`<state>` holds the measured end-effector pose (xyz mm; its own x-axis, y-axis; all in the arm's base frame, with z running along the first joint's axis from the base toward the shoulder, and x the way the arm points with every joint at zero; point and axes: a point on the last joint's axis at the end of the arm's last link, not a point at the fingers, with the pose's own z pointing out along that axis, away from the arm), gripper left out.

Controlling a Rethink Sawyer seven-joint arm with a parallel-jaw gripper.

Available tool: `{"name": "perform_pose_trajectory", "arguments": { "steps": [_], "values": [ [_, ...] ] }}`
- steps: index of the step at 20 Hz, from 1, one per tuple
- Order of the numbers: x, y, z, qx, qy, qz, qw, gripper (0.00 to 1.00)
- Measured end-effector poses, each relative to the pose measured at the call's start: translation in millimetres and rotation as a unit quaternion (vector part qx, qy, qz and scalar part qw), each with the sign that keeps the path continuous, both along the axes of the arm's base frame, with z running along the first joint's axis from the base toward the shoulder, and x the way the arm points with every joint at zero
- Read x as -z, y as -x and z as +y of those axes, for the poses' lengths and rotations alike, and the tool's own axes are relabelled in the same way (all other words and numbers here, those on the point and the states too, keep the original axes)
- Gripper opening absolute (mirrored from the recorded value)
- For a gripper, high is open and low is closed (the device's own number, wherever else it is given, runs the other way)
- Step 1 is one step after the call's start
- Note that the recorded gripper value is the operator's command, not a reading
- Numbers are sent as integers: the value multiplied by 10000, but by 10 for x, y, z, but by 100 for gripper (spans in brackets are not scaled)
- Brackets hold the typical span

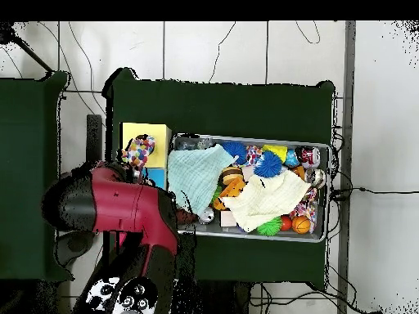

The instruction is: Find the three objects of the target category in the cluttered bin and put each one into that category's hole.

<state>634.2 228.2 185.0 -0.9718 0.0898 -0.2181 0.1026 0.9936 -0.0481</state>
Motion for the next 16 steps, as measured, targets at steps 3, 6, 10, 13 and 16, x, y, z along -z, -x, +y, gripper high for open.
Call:
{"name": "perform_pose_trajectory", "arguments": {
  "steps": [3, 6, 10, 13, 16],
  "values": [
    [32, -9, -1, -4, 11, -28, 10000, 0],
    [92, -20, -2, -11, 30, -61, 10000, 0],
    [156, -20, 0, -17, 42, -60, 10000, 0],
    [190, -14, 0, -17, 48, -36, 10000, 0],
    [206, -14, -3, -8, 41, -22, 10000, 0]
  ]
}}
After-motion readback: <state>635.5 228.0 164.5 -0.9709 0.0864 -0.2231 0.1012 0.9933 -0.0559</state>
